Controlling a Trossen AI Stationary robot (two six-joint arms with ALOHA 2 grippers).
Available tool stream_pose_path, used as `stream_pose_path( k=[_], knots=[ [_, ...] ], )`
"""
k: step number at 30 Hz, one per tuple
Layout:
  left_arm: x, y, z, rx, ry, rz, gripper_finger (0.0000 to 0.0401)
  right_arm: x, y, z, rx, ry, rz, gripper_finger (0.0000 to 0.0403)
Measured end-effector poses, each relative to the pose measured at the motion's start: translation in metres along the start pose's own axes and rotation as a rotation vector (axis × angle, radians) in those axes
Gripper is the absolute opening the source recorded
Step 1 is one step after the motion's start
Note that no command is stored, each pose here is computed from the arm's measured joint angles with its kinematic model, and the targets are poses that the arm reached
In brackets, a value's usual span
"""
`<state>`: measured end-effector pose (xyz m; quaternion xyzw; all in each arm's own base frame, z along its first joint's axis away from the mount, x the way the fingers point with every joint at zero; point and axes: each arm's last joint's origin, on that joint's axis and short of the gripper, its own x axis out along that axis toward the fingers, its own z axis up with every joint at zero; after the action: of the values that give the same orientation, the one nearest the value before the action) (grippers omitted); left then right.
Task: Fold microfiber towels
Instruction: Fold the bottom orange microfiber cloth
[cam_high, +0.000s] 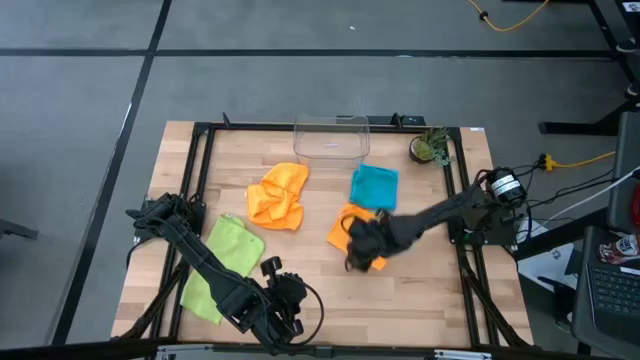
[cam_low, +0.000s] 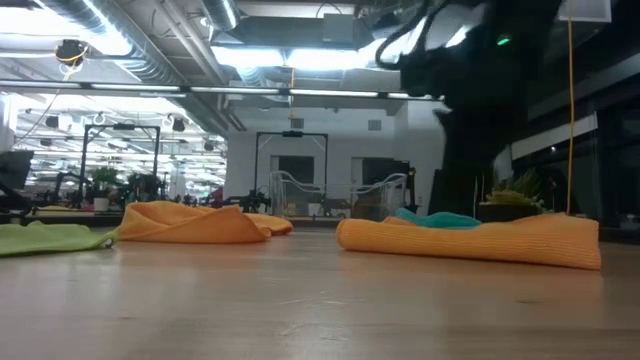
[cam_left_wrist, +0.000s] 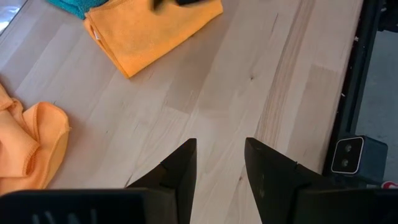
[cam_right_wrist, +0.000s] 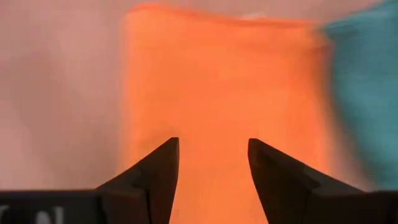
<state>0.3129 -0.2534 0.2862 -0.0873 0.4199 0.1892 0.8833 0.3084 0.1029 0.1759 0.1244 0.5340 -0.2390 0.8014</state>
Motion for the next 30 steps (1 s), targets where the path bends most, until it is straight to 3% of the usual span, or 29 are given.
stream_pose_path(
  k=[2, 9, 14, 20, 26, 30],
  knots=[
    [0.0, 0.0, 0.0, -0.001, 0.0, 0.0, 0.0128, 0.004, 0.011, -0.008, 0.035, -0.035, 0.04, 0.0193],
    [0.0, -0.001, 0.0, -0.003, -0.003, -0.004, 0.0128, 0.036, 0.015, -0.032, 0.141, -0.129, -0.075, 0.0178],
    [0.0, 0.0, 0.0, -0.002, -0.002, -0.004, 0.0128, 0.056, 0.037, -0.029, 0.091, -0.11, 0.151, 0.0174],
    [0.0, -0.001, 0.0, -0.003, -0.001, -0.004, 0.0128, 0.046, 0.075, -0.036, -0.092, -0.098, 0.459, 0.0174],
    [0.0, -0.001, 0.0, -0.003, -0.001, -0.004, 0.0128, 0.029, 0.097, -0.054, -0.106, -0.075, 0.526, 0.0174],
    [0.001, 0.0, 0.001, -0.005, -0.001, -0.002, 0.0128, 0.015, 0.11, -0.05, -0.1, -0.119, 0.557, 0.0174]
  ],
)
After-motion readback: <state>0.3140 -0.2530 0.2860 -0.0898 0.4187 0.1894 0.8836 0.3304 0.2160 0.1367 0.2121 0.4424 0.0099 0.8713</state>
